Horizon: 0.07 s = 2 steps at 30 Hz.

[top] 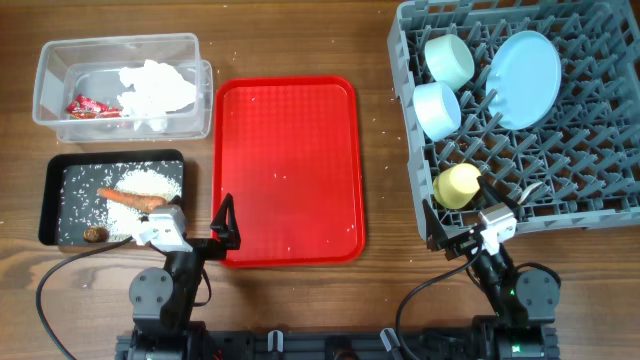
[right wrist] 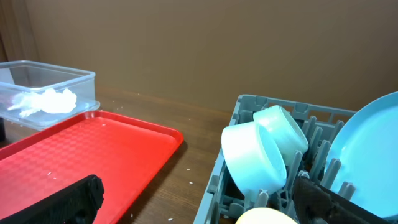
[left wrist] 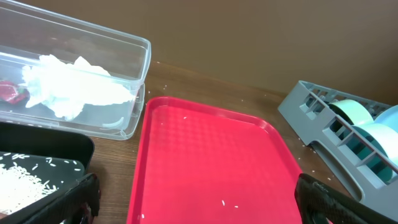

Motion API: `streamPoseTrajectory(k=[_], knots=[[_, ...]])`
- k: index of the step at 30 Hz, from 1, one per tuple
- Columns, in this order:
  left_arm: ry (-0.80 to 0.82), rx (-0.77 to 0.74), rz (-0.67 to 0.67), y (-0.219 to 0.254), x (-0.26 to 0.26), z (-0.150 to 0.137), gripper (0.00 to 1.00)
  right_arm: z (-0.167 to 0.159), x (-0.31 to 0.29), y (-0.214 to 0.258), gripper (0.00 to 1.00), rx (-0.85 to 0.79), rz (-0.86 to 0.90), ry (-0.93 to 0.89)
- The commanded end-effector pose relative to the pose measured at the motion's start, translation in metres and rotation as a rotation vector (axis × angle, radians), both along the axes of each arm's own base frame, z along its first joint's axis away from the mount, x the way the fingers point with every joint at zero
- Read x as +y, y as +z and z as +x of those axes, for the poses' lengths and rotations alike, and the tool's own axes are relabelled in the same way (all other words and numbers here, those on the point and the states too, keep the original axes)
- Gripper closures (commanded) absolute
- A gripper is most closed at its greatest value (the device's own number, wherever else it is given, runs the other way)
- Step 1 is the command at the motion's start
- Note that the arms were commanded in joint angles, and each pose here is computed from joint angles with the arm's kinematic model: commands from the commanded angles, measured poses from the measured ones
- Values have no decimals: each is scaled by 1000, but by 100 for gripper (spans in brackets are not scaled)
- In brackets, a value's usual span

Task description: Sort waste into correct bins and load items into the dishwasher rack

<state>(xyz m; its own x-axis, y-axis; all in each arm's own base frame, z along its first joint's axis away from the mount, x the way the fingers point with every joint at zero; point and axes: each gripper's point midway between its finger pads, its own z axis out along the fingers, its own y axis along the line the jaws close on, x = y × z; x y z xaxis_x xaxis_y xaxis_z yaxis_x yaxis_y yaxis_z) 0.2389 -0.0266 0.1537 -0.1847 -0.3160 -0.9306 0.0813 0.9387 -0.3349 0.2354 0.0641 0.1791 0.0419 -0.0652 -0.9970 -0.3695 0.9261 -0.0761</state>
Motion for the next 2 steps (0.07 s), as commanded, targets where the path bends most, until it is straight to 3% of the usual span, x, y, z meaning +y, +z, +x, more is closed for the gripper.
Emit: streamPoseTrajectory(k=[1, 2], knots=[[-4, -8, 15, 0, 0, 0, 0, -1, 2, 1, 0, -9, -8, 12], [-4, -8, 15, 0, 0, 0, 0, -1, 2, 1, 0, -8, -7, 11]])
